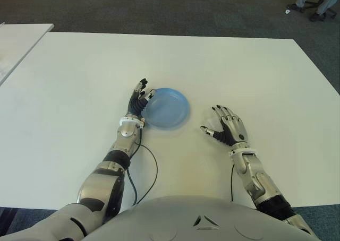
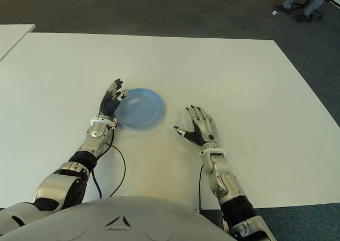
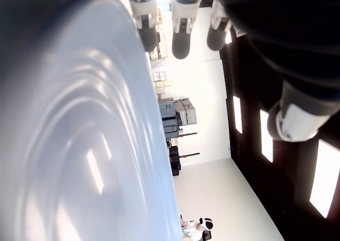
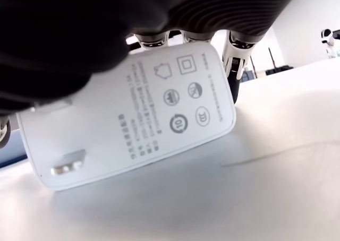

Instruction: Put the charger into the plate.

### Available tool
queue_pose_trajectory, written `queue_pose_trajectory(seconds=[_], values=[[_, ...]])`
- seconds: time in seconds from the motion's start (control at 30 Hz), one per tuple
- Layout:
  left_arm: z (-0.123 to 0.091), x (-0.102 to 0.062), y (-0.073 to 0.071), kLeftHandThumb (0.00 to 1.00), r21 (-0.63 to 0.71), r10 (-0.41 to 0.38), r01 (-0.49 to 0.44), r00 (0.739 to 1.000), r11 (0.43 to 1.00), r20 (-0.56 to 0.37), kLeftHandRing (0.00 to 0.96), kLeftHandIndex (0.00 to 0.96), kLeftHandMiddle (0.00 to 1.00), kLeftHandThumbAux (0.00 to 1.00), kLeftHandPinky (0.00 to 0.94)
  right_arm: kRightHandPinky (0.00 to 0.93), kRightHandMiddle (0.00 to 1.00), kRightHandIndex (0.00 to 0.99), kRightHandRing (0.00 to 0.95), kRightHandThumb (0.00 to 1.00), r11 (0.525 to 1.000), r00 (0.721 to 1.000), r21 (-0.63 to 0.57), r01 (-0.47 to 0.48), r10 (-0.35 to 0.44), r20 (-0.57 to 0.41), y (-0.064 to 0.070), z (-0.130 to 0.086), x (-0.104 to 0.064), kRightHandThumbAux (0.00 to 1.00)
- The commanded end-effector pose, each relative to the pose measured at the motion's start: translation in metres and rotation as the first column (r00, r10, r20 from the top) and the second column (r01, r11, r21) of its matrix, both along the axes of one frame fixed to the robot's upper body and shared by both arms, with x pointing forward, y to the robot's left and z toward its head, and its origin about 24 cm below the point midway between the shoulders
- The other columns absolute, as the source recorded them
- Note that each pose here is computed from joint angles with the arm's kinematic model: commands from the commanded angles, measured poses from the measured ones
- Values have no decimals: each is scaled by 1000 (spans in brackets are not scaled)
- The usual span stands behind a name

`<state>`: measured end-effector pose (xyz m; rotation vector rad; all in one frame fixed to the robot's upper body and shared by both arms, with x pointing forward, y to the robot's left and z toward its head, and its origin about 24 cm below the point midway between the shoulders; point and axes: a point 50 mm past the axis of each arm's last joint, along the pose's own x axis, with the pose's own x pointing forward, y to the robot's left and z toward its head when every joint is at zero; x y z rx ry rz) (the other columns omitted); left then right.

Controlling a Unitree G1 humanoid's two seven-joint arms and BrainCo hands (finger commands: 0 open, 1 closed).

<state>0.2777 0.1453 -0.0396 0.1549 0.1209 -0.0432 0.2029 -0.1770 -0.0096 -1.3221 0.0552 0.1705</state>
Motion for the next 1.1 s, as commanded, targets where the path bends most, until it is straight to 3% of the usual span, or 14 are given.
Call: queue_pose_trajectory(seconds=[0.03,0.4,1.1], values=[[-28,-22,3,0,13,3,-1,988,1000,-156,69,30,106,506,18,217,0,0,63,313,999,988,-35,5,-10,-154,-6,-16,-18,232],[-27,-22,3,0,18,0,2,989,1000,-149,68,32,103,502,9,216,0,0,26,298,999,977,-43,-6,-3,-212,-8,-9,-20,227],[-26,-22,2,0,20,-4,7,989,1000,-148,51,33,96,497,0,240,0,0,34,299,999,977,-32,-6,-1,-213,-10,-4,-21,235]])
